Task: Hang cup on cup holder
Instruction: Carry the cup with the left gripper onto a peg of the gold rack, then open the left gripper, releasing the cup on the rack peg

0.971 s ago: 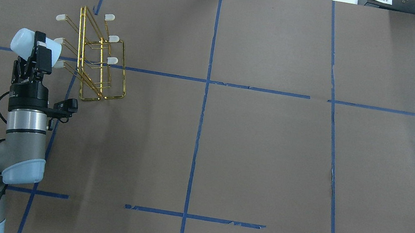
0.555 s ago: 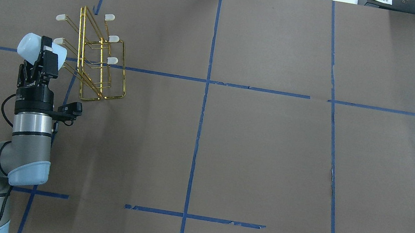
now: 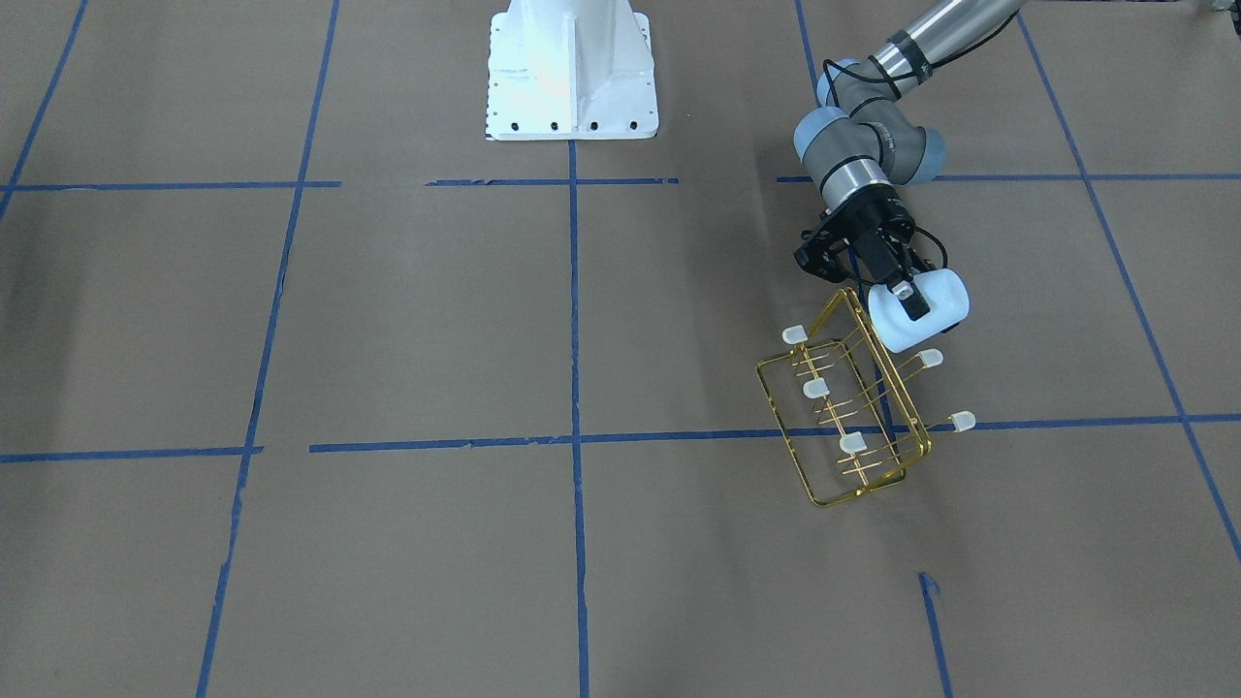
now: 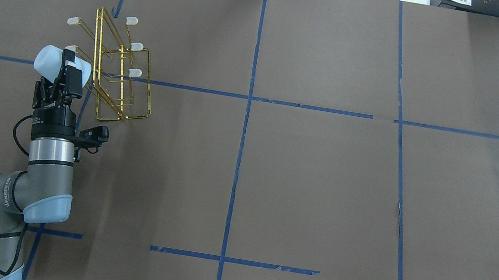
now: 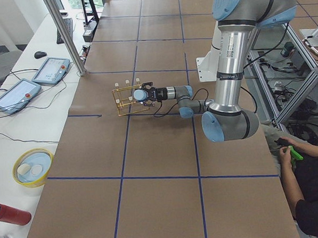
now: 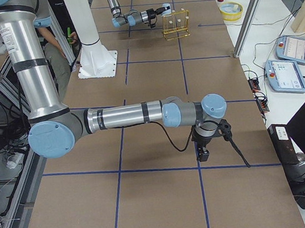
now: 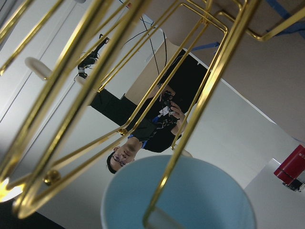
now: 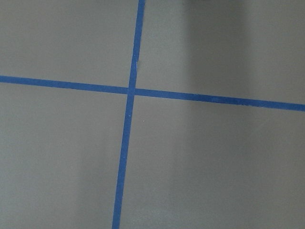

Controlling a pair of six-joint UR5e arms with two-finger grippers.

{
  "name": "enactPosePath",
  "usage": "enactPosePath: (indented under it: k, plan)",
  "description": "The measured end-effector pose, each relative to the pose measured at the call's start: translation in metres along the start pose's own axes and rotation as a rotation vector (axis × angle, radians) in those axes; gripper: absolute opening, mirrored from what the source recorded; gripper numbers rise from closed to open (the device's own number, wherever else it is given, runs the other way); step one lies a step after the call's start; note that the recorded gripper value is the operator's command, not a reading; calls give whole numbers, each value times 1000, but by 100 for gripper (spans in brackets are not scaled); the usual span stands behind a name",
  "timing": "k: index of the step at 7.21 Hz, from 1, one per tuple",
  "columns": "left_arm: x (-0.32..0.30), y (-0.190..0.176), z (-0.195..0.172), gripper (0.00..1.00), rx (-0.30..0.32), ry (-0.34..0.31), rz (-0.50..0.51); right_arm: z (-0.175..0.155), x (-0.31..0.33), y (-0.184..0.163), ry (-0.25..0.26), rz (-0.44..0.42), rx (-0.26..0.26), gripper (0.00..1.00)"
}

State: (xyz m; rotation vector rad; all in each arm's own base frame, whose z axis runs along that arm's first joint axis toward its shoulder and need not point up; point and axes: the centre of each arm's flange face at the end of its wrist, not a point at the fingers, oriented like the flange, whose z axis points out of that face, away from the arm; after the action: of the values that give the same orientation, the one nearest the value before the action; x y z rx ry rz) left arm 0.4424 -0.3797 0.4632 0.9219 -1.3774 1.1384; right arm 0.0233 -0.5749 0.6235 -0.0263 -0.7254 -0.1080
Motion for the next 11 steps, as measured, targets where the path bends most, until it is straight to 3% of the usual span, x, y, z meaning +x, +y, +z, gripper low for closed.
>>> enactPosePath:
  k: [2, 3, 4, 11]
  plan:
    - [1, -5, -4, 0, 8, -1, 1, 0, 0, 0, 0, 0, 0, 100]
    - [1, -7, -6, 25, 11, -2, -1, 0, 0, 0, 0, 0, 0, 100]
    - [1, -7, -7, 99, 13, -2, -3, 0, 0, 0, 0, 0, 0, 100]
    - [-12, 5, -8, 100, 19, -1, -66, 0, 0, 0, 0, 0, 0, 100]
